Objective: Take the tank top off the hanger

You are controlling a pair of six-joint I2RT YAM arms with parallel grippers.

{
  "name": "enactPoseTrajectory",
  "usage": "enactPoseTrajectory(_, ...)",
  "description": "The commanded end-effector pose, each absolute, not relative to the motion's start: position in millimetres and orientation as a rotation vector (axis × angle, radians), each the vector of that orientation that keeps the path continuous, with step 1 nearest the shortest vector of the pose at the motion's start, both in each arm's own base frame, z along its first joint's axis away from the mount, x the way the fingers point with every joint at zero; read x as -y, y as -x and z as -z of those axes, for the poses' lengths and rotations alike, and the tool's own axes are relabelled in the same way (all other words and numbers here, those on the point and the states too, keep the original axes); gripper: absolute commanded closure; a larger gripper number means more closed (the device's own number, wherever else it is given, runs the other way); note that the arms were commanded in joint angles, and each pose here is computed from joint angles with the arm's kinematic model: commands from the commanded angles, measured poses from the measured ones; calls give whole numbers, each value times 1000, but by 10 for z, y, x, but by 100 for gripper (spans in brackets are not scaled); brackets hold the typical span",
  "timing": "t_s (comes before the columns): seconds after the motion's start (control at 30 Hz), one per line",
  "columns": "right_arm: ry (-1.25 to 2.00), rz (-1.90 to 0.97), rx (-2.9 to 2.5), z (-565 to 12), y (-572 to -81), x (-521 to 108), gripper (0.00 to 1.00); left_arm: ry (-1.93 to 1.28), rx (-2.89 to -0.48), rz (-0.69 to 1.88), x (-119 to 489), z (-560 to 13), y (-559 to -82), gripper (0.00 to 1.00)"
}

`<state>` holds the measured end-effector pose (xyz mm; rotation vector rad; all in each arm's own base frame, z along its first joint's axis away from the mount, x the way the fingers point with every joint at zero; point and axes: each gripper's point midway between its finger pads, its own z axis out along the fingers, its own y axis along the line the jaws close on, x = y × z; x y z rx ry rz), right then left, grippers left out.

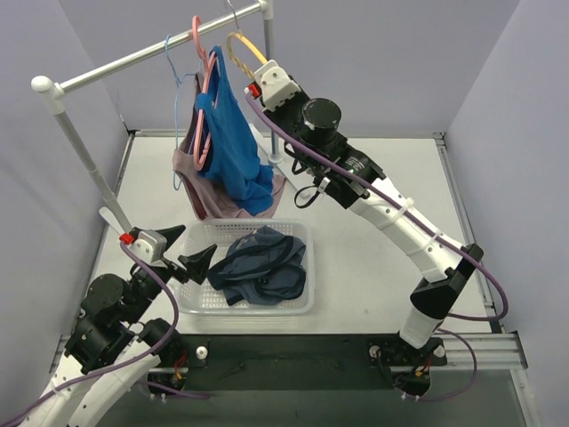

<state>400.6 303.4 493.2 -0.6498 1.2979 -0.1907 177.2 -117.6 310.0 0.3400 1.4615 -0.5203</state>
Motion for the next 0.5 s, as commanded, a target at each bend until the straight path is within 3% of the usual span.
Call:
enactPoseTrajectory(0.0,486,141,-1179,-5521,-3967,-2905,100,-336,-1425,533,1187,-3203,-1772,3)
enactPoseTrajectory(0.47,456,114,-1331,-4972,-4128,-2953,100,-340,-1421,534,1183,-3198,-1764,3)
